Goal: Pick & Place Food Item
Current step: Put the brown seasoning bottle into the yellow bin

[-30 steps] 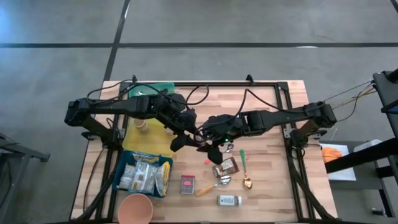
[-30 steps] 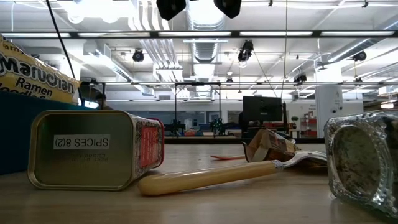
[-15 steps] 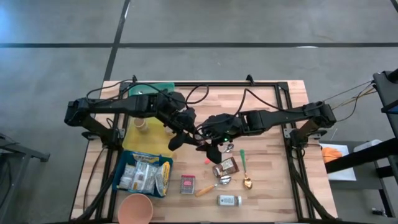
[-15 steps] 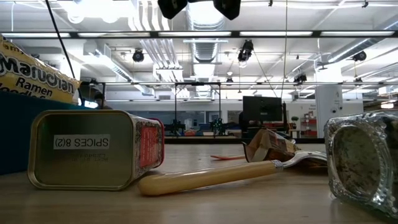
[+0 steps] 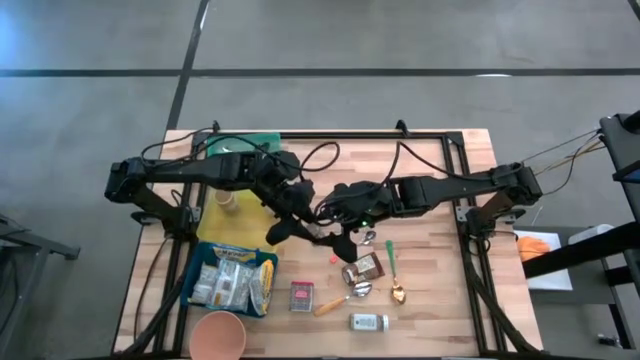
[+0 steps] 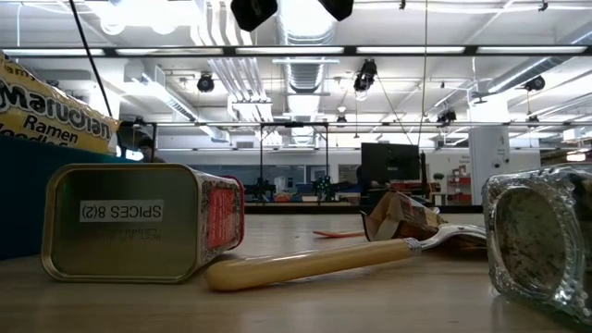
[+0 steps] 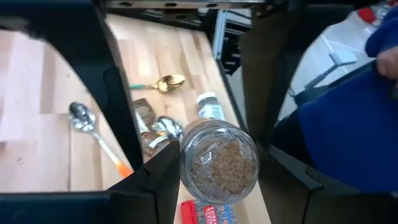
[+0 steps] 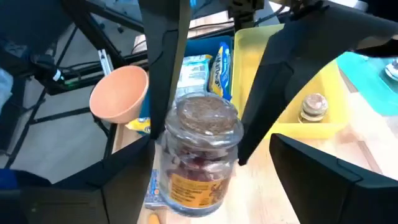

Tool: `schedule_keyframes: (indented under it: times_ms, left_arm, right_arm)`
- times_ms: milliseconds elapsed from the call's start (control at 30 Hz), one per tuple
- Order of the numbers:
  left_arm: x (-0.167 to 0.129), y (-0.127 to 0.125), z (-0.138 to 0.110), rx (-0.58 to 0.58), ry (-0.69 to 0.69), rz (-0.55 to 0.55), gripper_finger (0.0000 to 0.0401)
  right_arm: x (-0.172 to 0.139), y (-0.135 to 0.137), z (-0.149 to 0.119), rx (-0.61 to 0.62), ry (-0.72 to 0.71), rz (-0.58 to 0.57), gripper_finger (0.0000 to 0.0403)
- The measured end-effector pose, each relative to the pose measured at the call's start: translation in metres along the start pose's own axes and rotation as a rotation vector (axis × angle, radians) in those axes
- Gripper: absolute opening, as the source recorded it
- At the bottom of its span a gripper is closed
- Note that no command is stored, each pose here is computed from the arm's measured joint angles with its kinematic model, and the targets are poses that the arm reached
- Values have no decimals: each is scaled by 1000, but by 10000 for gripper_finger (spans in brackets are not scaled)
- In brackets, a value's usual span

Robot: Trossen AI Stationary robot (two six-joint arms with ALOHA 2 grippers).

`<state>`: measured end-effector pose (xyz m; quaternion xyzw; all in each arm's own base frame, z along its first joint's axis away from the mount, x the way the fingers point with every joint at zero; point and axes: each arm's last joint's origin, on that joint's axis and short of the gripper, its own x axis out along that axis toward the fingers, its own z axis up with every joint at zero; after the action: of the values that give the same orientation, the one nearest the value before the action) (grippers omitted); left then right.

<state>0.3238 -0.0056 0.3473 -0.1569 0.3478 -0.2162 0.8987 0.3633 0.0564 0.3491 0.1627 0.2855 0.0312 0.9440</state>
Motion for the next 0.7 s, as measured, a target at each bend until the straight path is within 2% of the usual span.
schedule_keyframes:
  times_ms: [167,333,500,700]
  left_arm:
    - [-4,2,-5,-44,62,30,177]
    - [-17,8,-9,-90,139,118,177]
    - [-34,14,-22,-158,246,267,177]
    - [-55,26,-55,-405,269,535,177]
  right_arm:
    - [0,-1,-1,6,7,-7,324]
    - [0,-2,-3,11,34,-18,325]
    - [0,-5,-11,14,113,-49,326]
    - [-1,-6,-15,13,142,-88,327]
